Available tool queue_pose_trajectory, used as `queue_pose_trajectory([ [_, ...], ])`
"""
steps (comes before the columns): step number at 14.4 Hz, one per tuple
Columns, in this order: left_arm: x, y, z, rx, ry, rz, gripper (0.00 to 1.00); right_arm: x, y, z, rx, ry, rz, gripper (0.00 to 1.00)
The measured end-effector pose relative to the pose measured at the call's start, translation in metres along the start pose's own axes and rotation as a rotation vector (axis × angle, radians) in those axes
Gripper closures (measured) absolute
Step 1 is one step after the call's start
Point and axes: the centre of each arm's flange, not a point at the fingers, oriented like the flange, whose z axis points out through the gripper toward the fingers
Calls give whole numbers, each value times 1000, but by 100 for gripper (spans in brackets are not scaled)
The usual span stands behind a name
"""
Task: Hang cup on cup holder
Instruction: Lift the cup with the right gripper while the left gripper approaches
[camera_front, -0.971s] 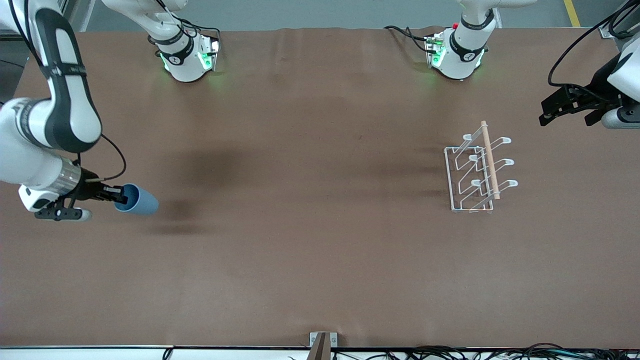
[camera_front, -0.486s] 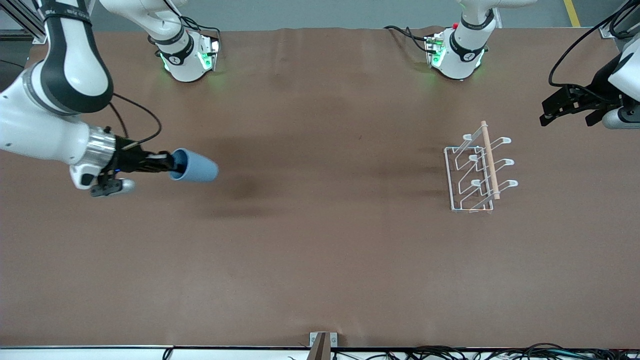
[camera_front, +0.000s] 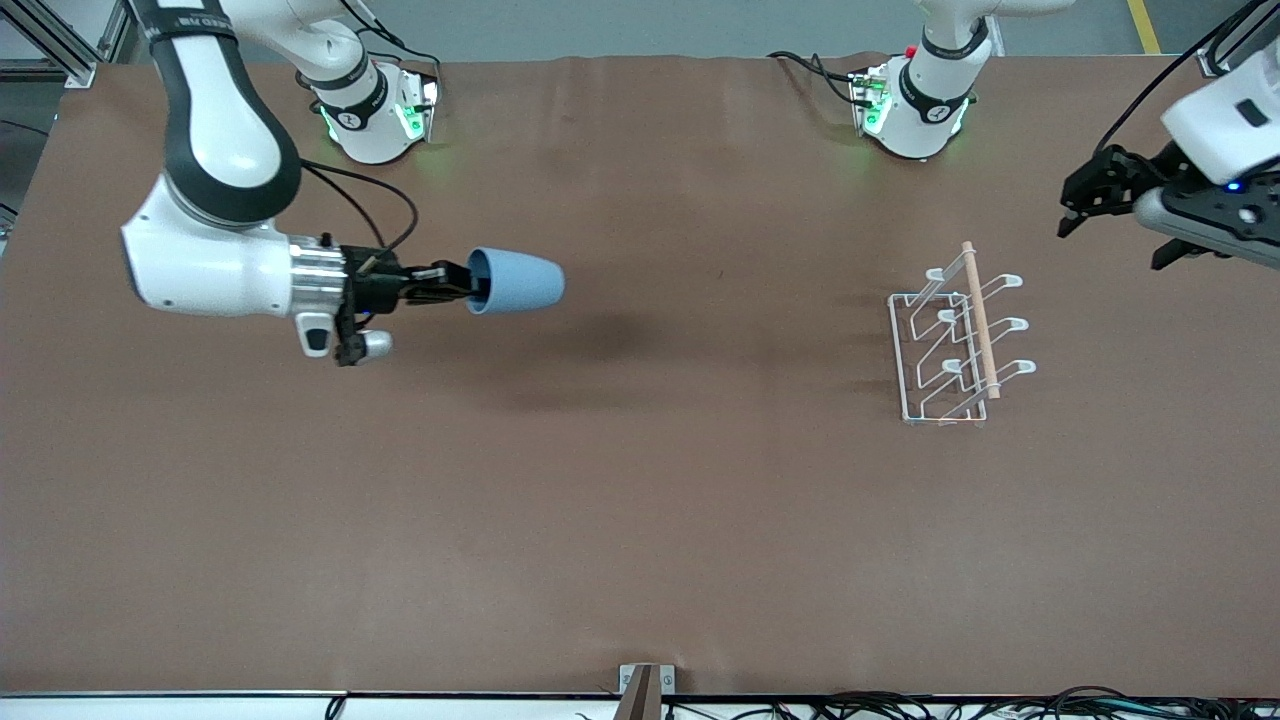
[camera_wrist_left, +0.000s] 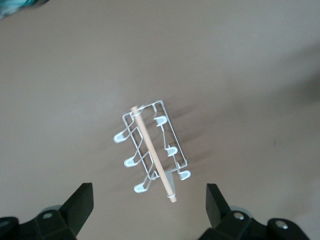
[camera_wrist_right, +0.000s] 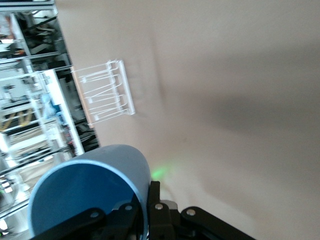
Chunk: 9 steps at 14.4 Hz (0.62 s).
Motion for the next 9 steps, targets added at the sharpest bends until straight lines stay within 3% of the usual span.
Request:
queue_pose_trajectory([
  [1, 8, 12, 3, -19, 4, 97, 0, -1, -5, 20, 44, -23, 16, 95],
  [5, 35, 53, 20, -241, 90, 349, 0, -8, -24, 71, 177, -79, 65, 95],
  [7, 54, 100, 34, -285, 79, 487, 0, -10, -30, 84, 244, -90, 94, 95],
  [9, 69, 171, 47, -310, 48, 616, 0, -16, -34, 103, 276, -114, 112, 95],
])
